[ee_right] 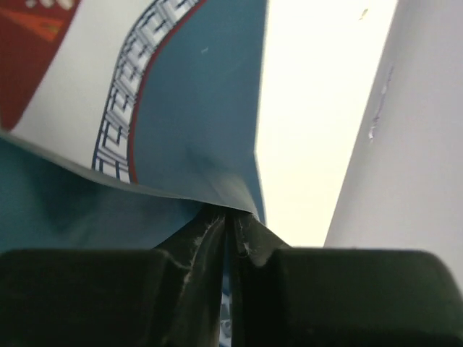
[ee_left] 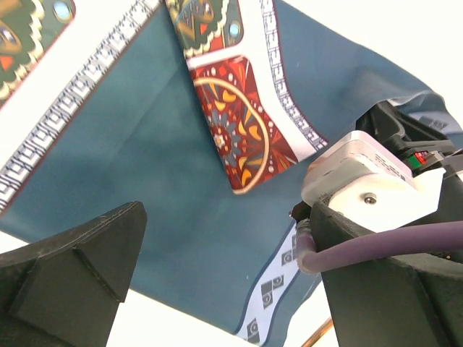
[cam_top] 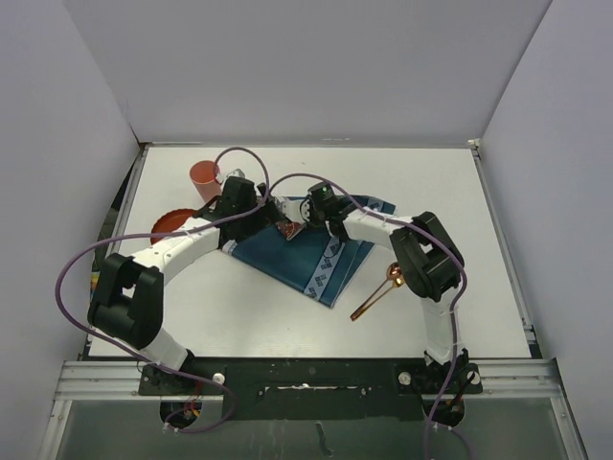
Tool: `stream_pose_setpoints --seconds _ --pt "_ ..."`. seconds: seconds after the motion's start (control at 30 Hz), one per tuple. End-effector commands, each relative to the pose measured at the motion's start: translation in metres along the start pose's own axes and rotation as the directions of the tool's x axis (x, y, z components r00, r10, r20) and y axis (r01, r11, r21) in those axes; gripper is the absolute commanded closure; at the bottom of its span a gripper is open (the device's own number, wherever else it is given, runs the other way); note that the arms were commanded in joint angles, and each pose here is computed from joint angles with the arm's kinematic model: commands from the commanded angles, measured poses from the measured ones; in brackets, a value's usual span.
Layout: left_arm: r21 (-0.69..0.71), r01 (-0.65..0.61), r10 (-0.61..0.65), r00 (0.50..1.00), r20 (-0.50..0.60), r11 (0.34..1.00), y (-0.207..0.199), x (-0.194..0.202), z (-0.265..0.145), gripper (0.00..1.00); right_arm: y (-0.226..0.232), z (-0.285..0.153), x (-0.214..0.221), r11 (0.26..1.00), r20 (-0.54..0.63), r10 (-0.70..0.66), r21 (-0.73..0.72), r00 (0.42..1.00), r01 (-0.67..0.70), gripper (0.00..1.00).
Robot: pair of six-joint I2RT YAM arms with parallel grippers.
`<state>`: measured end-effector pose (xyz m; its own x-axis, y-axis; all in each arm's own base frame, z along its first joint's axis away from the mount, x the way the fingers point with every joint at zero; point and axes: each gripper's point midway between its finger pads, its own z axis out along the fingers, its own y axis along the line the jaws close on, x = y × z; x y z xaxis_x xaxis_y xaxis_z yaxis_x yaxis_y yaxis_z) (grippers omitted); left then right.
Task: Set the dinner table for one person
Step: Fold the napkin at the center of the board.
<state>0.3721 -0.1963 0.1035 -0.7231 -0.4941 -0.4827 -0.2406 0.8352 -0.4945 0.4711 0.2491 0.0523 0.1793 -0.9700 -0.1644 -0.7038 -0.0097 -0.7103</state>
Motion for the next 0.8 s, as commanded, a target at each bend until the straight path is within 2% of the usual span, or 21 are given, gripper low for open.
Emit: stream_pose_setpoints --seconds 0.0,0.13,0.27,0.37,0.57,0.7,0.77 --pt "-0.206 -0.034 0.06 0.991 0.12 0.978 0.04 -0.034 0.001 0.02 -0.071 -0.001 -0.015 0.988 0.102 0.017 0.149 0.995 -0.032 1.0" --pt "-0.192 -0.045 0.07 0.989 0.129 0.98 0.034 -0.036 -0.004 0.02 -0.072 0.018 -0.008 0.99 0.091 0.041 0.128 0.995 -0.053 1.0" --pt "-0.185 -0.065 0.091 0.987 0.135 0.981 0.03 -0.04 -0.01 0.02 -0.094 0.031 0.013 0.976 0.081 0.194 0.089 0.978 -0.201 1.0" --pt "-0.176 -0.069 0.094 0.986 0.138 0.982 0.028 -0.041 -0.014 0.02 -0.112 0.042 0.036 0.948 0.065 0.303 0.083 0.951 -0.308 1.0" --pt "-0.154 -0.088 0.109 0.985 0.134 0.984 0.018 -0.042 -0.024 0.02 -0.149 0.057 0.09 0.867 0.046 0.458 0.198 0.888 -0.458 1.0" --pt "-0.132 -0.094 0.111 0.985 0.13 0.987 0.011 -0.043 -0.027 0.02 -0.146 0.066 0.132 0.797 0.013 0.577 0.21 0.817 -0.566 1.0" --pt "-0.124 -0.097 0.112 0.986 0.126 0.988 0.008 -0.042 -0.027 0.02 -0.135 0.07 0.145 0.791 -0.007 0.591 0.197 0.806 -0.579 0.93"
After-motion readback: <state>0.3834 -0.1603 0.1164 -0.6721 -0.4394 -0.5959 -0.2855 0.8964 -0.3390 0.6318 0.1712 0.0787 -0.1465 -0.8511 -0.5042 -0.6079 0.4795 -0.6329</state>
